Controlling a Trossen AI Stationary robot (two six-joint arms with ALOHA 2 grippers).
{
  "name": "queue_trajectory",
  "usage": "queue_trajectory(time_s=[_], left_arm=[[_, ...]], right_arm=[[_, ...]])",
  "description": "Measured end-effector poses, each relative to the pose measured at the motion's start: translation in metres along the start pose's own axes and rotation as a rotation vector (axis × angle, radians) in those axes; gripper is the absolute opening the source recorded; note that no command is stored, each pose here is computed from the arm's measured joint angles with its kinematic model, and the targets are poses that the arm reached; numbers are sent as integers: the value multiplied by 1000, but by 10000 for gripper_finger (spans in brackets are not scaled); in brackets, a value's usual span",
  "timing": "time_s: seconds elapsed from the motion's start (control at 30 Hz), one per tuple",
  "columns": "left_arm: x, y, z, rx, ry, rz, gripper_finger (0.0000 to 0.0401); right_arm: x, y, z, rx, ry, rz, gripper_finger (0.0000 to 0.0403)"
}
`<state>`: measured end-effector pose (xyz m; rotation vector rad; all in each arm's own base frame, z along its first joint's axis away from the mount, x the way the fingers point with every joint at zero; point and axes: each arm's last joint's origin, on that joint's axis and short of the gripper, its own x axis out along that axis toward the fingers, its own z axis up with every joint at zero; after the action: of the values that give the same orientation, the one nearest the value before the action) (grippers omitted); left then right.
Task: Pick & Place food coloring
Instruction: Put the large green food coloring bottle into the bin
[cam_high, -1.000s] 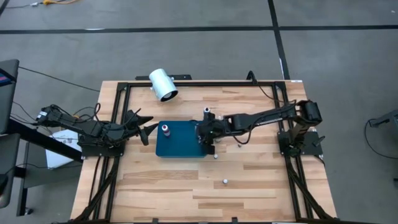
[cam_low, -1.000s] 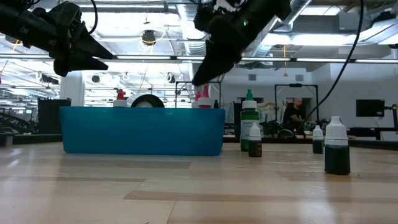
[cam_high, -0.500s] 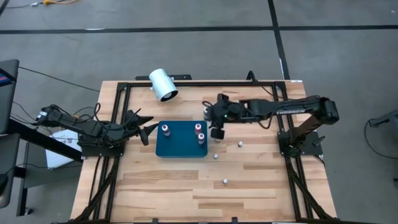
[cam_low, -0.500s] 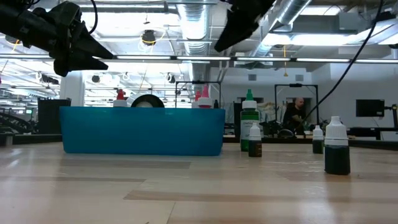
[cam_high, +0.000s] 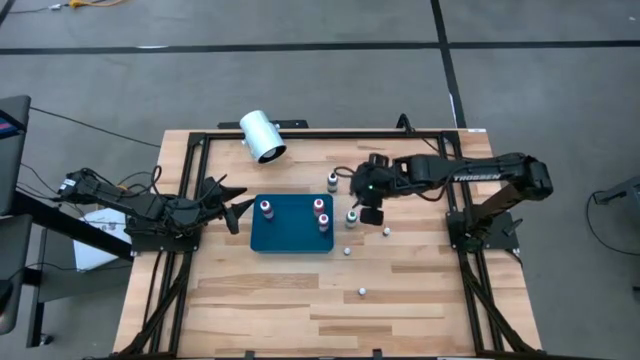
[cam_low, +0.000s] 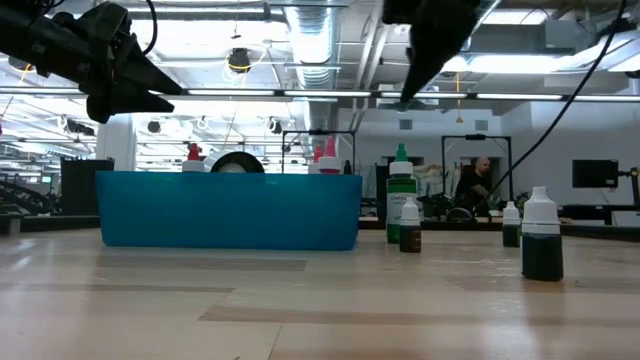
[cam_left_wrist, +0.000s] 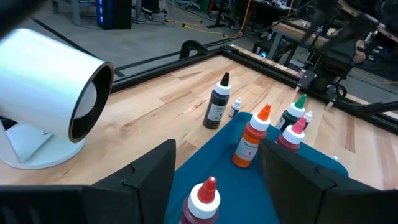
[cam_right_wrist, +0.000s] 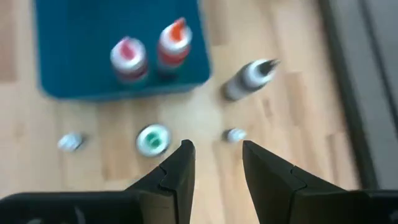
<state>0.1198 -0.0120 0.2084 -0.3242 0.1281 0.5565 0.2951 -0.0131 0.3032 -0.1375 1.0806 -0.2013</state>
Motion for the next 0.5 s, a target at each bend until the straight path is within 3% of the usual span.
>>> queue_trajectory(time_s=[0.17, 0.5], left_arm=[[0, 0, 0, 1, 1, 0, 220], [0, 0, 0, 0, 0, 0, 220]], right_arm=[[-3, 14, -4, -45, 33, 83, 122], [0, 31, 0, -93, 17, 115, 125]])
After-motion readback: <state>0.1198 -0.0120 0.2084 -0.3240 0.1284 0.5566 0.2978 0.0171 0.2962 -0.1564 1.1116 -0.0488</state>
